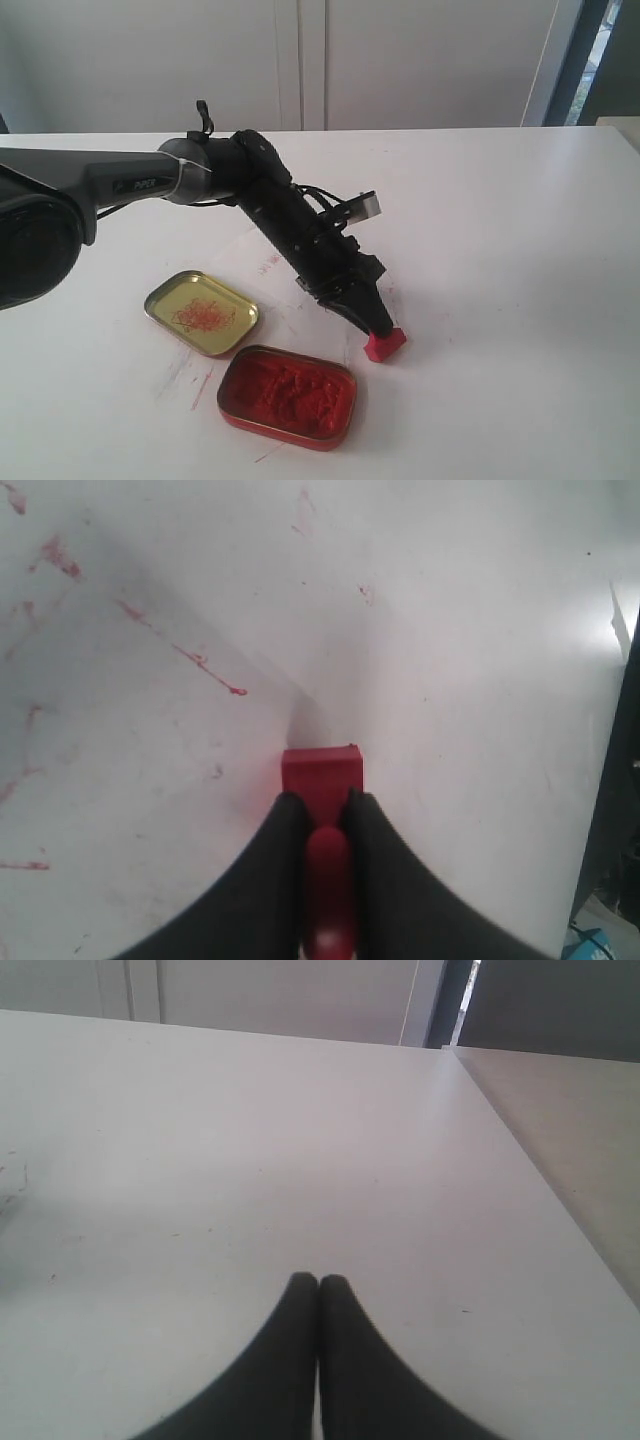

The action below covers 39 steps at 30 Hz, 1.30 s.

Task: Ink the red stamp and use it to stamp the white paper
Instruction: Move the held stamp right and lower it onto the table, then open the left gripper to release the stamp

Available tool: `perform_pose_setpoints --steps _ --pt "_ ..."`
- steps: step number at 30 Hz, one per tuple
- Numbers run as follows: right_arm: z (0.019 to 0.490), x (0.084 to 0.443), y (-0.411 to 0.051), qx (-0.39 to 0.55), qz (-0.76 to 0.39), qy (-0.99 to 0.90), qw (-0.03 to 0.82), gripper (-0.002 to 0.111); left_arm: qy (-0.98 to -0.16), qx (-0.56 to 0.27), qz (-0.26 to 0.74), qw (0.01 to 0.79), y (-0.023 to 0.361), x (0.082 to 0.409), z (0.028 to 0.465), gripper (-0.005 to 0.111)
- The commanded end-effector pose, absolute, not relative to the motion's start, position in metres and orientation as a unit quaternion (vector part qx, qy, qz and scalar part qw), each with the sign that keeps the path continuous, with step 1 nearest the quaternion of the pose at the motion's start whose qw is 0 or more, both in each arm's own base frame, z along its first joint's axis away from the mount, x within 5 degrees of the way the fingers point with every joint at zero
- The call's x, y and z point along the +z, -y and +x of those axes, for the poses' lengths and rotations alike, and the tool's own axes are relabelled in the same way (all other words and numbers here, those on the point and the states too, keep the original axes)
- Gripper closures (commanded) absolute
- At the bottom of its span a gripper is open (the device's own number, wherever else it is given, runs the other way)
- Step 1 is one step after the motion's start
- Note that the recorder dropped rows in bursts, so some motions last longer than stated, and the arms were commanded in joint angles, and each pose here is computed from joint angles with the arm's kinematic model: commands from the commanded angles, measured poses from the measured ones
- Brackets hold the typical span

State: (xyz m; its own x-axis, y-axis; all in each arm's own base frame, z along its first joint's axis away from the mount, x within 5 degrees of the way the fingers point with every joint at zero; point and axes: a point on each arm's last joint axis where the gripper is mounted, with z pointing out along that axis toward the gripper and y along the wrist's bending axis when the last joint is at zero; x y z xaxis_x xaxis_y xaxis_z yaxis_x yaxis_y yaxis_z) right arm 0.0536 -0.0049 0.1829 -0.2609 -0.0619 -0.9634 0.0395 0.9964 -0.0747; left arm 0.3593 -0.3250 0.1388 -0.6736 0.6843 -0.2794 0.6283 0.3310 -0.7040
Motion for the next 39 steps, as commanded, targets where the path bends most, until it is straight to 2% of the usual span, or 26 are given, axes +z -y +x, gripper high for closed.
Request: perform_pose_setpoints --steps 1,5,11,14,34,36,39 --pt "0.053 0.183 0.005 -0.045 -0.011 -0.790 0.611 0.108 0.819 0.417 -0.393 0.036 0.326 0.139 0.358 0.107" --pt "0.053 0.183 0.005 -0.045 -0.011 -0.790 0.611 0.108 0.821 0.415 -0.389 0.038 0.326 0.139 0.358 0.099" --pt "0.053 0.183 0.005 -0.045 -0.011 -0.790 0.611 0.108 0.822 0.415 -0.388 0.037 0.325 0.139 0.360 0.070" --pt "0.053 0.183 0.005 -0.045 -0.011 -0.790 0.611 0.108 0.821 0.414 -0.393 0.038 0.323 0.140 0.360 0.064" --pt "0.053 0.183 0.005 -0.045 -0.011 -0.790 0.611 0.108 0.831 0.395 -0.391 -0.016 0.276 0.190 0.389 0.064" --pt "0.053 0.183 0.005 -0.045 -0.011 -0.790 0.611 0.108 0.836 0.394 -0.382 -0.014 0.274 0.195 0.389 0.067" --pt "0.053 0.183 0.005 -0.045 -0.011 -0.790 0.611 0.108 0.842 0.393 -0.369 -0.011 0.271 0.201 0.388 0.079"
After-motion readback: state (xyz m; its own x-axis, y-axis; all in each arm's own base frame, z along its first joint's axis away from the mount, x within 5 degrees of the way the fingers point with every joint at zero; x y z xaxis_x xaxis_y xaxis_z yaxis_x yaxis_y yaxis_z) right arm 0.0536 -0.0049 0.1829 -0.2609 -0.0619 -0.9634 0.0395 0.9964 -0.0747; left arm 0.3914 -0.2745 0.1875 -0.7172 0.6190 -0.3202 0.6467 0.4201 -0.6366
